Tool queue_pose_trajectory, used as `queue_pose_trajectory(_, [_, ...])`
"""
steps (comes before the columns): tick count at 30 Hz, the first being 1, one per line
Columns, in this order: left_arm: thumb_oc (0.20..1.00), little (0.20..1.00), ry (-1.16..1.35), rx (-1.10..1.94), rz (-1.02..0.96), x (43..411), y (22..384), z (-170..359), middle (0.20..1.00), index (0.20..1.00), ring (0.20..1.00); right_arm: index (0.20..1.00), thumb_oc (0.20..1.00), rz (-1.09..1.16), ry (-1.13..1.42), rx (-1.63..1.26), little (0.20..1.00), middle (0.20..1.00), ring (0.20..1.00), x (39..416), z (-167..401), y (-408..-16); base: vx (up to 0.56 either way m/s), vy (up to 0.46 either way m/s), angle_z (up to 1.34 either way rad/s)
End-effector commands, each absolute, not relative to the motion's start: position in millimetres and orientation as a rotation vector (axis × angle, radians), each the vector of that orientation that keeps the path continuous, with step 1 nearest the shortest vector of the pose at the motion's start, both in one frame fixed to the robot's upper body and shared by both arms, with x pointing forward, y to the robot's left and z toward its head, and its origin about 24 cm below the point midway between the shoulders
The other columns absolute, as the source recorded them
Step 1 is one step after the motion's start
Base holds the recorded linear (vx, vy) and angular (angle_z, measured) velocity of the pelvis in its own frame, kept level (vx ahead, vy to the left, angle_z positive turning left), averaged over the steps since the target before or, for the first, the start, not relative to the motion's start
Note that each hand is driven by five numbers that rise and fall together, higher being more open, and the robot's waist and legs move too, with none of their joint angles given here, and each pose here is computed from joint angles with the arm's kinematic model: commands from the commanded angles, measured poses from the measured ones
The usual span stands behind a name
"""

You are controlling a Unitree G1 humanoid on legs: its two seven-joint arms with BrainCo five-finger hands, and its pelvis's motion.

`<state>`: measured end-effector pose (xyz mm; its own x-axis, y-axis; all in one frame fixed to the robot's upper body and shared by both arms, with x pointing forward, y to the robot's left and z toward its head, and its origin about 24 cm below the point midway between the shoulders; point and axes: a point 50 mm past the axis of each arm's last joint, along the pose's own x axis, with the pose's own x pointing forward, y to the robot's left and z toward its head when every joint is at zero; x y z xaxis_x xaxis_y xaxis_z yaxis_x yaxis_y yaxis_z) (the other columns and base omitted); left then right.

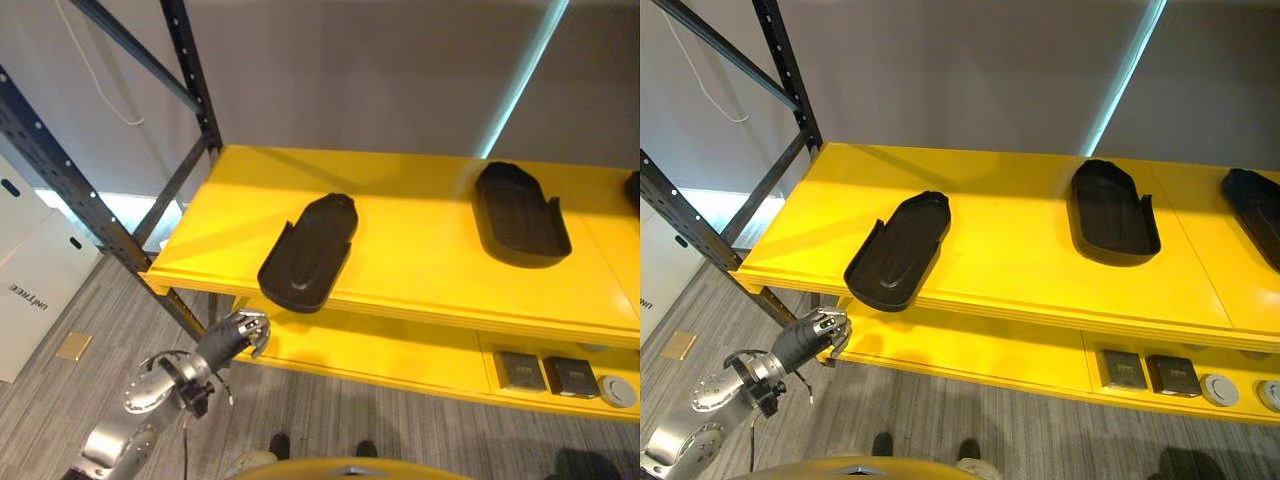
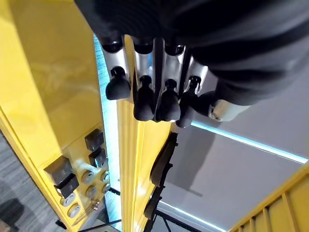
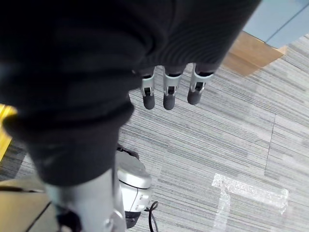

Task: Move parts from the plastic box to the shelf.

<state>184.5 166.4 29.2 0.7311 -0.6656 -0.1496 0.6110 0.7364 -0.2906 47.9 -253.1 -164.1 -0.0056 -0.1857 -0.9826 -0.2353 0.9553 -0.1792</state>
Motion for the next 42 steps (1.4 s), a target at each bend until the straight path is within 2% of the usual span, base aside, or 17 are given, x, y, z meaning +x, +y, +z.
queue_pose_trajectory(1, [0.2, 0.2, 0.092, -0.253, -0.795, 201.9, 150.9, 56.2, 0.2, 0.2, 0.2, 1.0, 1.0, -0.019, 1.539, -0.266, 1.0, 1.0, 1.0, 73.9, -161.6, -250.1, 0.0, 0.0, 0.0])
queue_pose_trajectory(11, [0.2, 0.2, 0.018, -0.239, -0.832, 213.7, 137.7, 66.0, 0.2, 0.2, 0.2, 1.0, 1.0, -0.047, 1.535, -0.233, 1.0, 1.0, 1.0, 65.8, -164.4, -244.7, 0.02, -0.011, 0.0])
queue_pose_trajectory(19, [0.2, 0.2, -0.051, -0.14, -0.775, 229.3, 136.3, 73.9, 0.2, 0.2, 0.2, 1.0, 1.0, -0.069, 1.488, -0.224, 1.0, 1.0, 1.0, 65.9, -164.1, -245.6, 0.02, -0.027, -0.08])
queue_pose_trajectory(25, [0.2, 0.2, -0.081, -0.034, -0.655, 246.8, 148.4, 77.7, 0.2, 0.2, 0.2, 1.0, 1.0, -0.105, 1.5, -0.237, 1.0, 1.0, 1.0, 55.0, -162.1, -257.6, 0.07, -0.04, -0.07])
queue_pose_trajectory(35, [0.2, 0.2, -0.264, -0.016, -0.564, 281.3, 147.3, 116.2, 0.2, 0.2, 0.2, 1.0, 1.0, -0.077, 1.47, -0.231, 1.0, 1.0, 1.0, 60.2, -160.5, -258.7, 0.02, -0.014, -0.05])
queue_pose_trajectory(42, [0.2, 0.2, -0.307, -0.042, -0.518, 297.8, 143.0, 131.8, 0.2, 0.2, 0.2, 1.0, 1.0, -0.034, 1.479, -0.261, 1.0, 1.0, 1.0, 56.4, -162.1, -253.8, 0.04, 0.006, -0.13])
